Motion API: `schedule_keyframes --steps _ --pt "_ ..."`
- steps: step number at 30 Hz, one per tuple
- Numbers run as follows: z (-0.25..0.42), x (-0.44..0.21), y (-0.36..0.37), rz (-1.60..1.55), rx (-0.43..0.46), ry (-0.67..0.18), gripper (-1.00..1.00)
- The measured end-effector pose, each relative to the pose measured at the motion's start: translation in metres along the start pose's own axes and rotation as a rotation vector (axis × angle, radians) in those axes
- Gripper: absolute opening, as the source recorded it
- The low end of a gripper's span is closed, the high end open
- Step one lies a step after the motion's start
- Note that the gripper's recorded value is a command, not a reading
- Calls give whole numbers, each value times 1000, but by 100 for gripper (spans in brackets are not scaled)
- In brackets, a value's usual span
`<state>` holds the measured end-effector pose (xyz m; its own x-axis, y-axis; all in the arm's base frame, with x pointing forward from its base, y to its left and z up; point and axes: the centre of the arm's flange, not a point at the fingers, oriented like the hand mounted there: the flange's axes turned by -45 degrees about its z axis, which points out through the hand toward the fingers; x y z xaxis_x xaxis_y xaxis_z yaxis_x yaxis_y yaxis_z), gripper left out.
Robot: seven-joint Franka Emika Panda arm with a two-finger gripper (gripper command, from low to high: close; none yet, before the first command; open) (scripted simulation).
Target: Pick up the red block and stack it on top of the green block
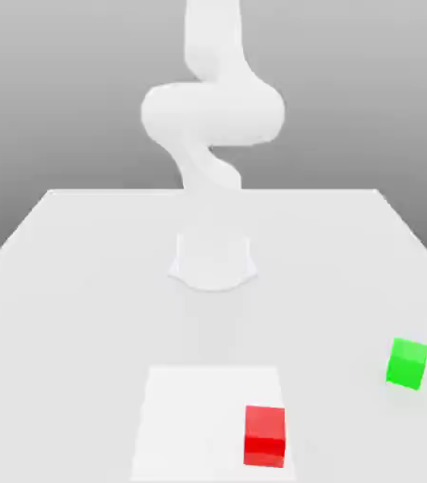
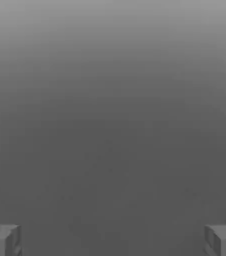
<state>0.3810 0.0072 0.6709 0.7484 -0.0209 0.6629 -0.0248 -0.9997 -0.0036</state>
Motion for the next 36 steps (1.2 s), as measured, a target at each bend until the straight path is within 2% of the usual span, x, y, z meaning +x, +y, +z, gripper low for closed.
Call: schedule_keyframes --steps 11,23,28,29,36 --pt "218 -66 -27 24 -41 -331 0" --pt "382 -230 -55 59 -31 -686 0" --pt "429 -279 -57 67 -28 -723 0" --pt "438 -288 -57 66 -29 -723 -100" --pt "440 -290 -57 66 -28 -723 -100"
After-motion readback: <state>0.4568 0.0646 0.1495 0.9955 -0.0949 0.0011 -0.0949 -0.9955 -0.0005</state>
